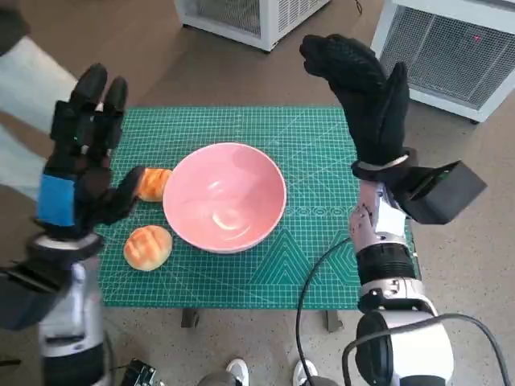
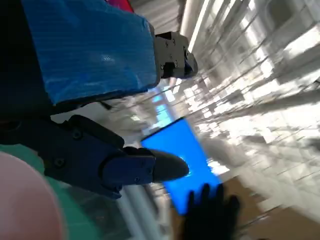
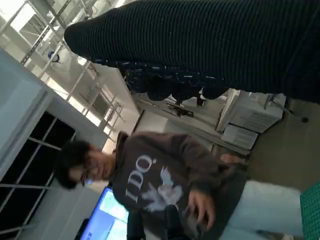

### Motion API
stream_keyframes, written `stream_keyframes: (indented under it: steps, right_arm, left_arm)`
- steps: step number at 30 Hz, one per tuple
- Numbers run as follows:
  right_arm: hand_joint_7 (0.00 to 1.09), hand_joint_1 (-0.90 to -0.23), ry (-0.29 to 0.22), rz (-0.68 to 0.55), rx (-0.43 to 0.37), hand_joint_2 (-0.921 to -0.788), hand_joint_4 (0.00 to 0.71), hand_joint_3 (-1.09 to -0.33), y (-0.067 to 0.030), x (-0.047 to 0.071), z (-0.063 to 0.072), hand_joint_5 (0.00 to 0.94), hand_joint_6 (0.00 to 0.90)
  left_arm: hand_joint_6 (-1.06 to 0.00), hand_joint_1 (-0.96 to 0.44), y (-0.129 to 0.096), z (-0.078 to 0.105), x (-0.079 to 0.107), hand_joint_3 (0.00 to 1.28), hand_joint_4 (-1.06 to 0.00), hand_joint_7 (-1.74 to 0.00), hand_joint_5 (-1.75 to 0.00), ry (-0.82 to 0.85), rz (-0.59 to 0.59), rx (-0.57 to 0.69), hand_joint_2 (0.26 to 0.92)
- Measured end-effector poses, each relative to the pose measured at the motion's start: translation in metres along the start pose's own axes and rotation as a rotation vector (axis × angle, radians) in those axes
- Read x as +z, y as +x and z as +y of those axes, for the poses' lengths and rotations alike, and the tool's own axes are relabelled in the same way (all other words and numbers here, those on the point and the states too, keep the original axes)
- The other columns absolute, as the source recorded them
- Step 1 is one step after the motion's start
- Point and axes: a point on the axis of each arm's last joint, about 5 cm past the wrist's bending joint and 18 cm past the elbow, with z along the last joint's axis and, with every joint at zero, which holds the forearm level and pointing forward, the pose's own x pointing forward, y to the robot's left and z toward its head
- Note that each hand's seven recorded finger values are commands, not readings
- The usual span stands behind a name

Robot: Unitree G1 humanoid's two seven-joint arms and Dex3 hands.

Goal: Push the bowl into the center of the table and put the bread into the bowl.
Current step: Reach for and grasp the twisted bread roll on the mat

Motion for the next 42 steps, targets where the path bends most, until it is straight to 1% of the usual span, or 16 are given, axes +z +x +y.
stream_keyframes:
  steps: [3, 5, 6, 8, 10, 13, 17, 22, 28, 36, 42]
  right_arm:
    - [0.57, -0.730, -0.005, -0.003, 0.000, -0.921, 0.176, -0.896, 0.0002, 0.001, -0.001, 0.010, -0.001]
    - [0.56, -0.732, -0.006, -0.005, 0.000, -0.921, 0.175, -0.896, 0.0004, 0.001, -0.001, 0.010, -0.001]
    - [0.56, -0.732, -0.007, -0.006, 0.002, -0.921, 0.175, -0.896, 0.0007, 0.001, -0.001, 0.010, -0.001]
    - [0.55, -0.732, -0.008, -0.007, 0.003, -0.921, 0.174, -0.897, 0.0007, 0.001, -0.001, 0.009, -0.001]
    - [0.55, -0.733, -0.009, -0.005, 0.004, -0.921, 0.174, -0.897, 0.0000, 0.001, -0.001, 0.009, -0.001]
    - [0.55, -0.733, -0.010, 0.002, 0.003, -0.921, 0.173, -0.897, -0.0021, 0.001, -0.001, 0.009, -0.001]
    - [0.55, -0.732, -0.006, 0.008, 0.008, -0.921, 0.172, -0.898, -0.0025, 0.000, 0.000, 0.009, -0.001]
    - [0.55, -0.731, -0.005, 0.005, 0.013, -0.921, 0.171, -0.897, -0.0014, 0.000, 0.000, 0.008, -0.001]
    - [0.54, -0.727, -0.005, 0.007, 0.012, -0.921, 0.170, -0.900, -0.0023, 0.001, 0.000, 0.008, -0.001]
    - [0.54, -0.723, -0.011, 0.017, -0.002, -0.921, 0.167, -0.902, -0.0064, 0.000, -0.002, 0.007, -0.001]
    - [0.54, -0.723, -0.011, 0.019, -0.002, -0.921, 0.166, -0.902, -0.0066, 0.000, -0.003, 0.006, -0.001]
  left_arm:
    - [-0.01, -0.42, 0.000, 0.019, 0.011, 0.04, -0.12, -0.40, 0.00, 0.175, 0.117, -0.059, 0.843]
    - [-0.03, -0.34, 0.001, 0.029, 0.018, 0.02, -0.10, -0.35, 0.00, 0.288, 0.195, -0.086, 0.793]
    - [-0.03, -0.32, 0.002, 0.034, 0.023, 0.02, -0.10, -0.34, 0.00, 0.357, 0.241, -0.100, 0.781]
    - [-0.05, -0.27, 0.004, 0.040, 0.031, 0.01, -0.09, -0.28, 0.00, 0.460, 0.314, -0.115, 0.748]
    - [-0.07, -0.23, 0.006, 0.045, 0.038, 0.00, -0.07, -0.24, 0.00, 0.565, 0.385, -0.126, 0.733]
    - [-0.10, -0.19, 0.011, 0.047, 0.044, 0.00, -0.04, -0.17, 0.00, 0.653, 0.459, -0.141, 0.714]
    - [-0.10, -0.13, 0.019, 0.041, 0.043, 0.00, -0.01, -0.13, 0.00, 0.695, 0.548, -0.198, 0.705]
    - [-0.10, -0.09, 0.025, 0.028, 0.033, 0.00, 0.00, -0.11, 0.00, 0.703, 0.645, -0.297, 0.702]
    - [-0.10, -0.05, 0.032, 0.017, 0.025, 0.00, 0.00, -0.10, 0.00, 0.740, 0.753, -0.360, 0.700]
    - [-0.11, -0.01, 0.039, 0.007, 0.021, 0.00, 0.00, -0.09, 0.00, 0.811, 0.783, -0.395, 0.701]
    - [-0.12, -0.01, 0.042, 0.002, 0.009, 0.00, 0.00, -0.09, 0.00, 0.844, 0.806, -0.438, 0.701]
